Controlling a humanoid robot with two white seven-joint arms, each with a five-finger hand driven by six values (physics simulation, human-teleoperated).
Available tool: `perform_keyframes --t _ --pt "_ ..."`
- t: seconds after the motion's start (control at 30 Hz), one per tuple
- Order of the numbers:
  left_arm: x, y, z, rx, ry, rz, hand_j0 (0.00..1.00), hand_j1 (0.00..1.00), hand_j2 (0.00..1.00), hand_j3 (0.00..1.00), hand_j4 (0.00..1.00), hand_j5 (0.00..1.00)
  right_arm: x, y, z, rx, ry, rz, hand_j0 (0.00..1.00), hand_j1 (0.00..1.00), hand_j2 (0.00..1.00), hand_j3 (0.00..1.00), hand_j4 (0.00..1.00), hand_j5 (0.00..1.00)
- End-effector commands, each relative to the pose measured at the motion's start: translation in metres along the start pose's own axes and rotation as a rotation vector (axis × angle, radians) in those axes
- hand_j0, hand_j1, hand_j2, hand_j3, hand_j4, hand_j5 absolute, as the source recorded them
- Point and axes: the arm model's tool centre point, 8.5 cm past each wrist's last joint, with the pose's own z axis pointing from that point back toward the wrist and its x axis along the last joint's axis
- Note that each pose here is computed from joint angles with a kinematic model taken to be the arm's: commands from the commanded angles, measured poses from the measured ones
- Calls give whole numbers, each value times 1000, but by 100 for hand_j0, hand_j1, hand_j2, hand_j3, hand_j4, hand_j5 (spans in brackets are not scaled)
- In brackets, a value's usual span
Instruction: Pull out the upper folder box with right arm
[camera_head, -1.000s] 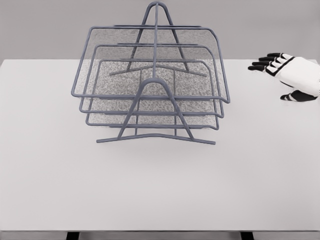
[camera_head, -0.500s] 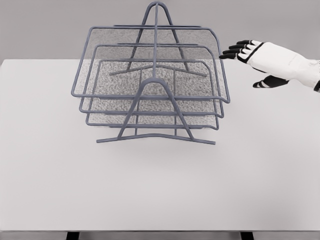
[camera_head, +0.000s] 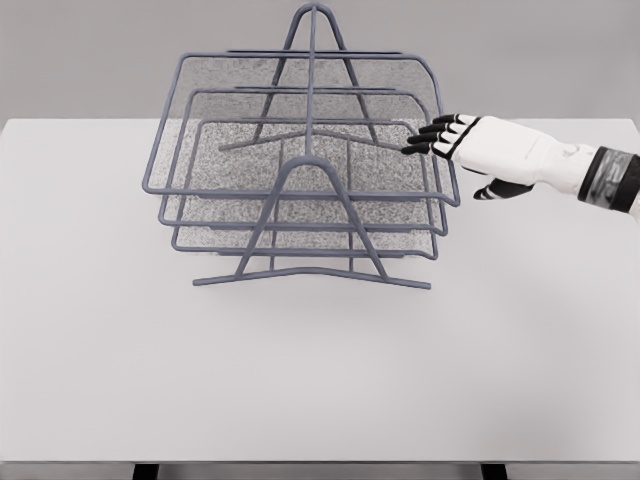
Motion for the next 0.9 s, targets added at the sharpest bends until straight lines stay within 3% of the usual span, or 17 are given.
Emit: perform_keyframes --t 0.0,0.87 --pt "0 0 0 0 0 0 100 100 100 100 100 100 0 4 0 25 3 21 100 100 100 100 100 100" --pt "0 0 0 0 0 0 100 100 100 100 100 100 -27 -2 53 99 108 65 100 100 100 100 100 100"
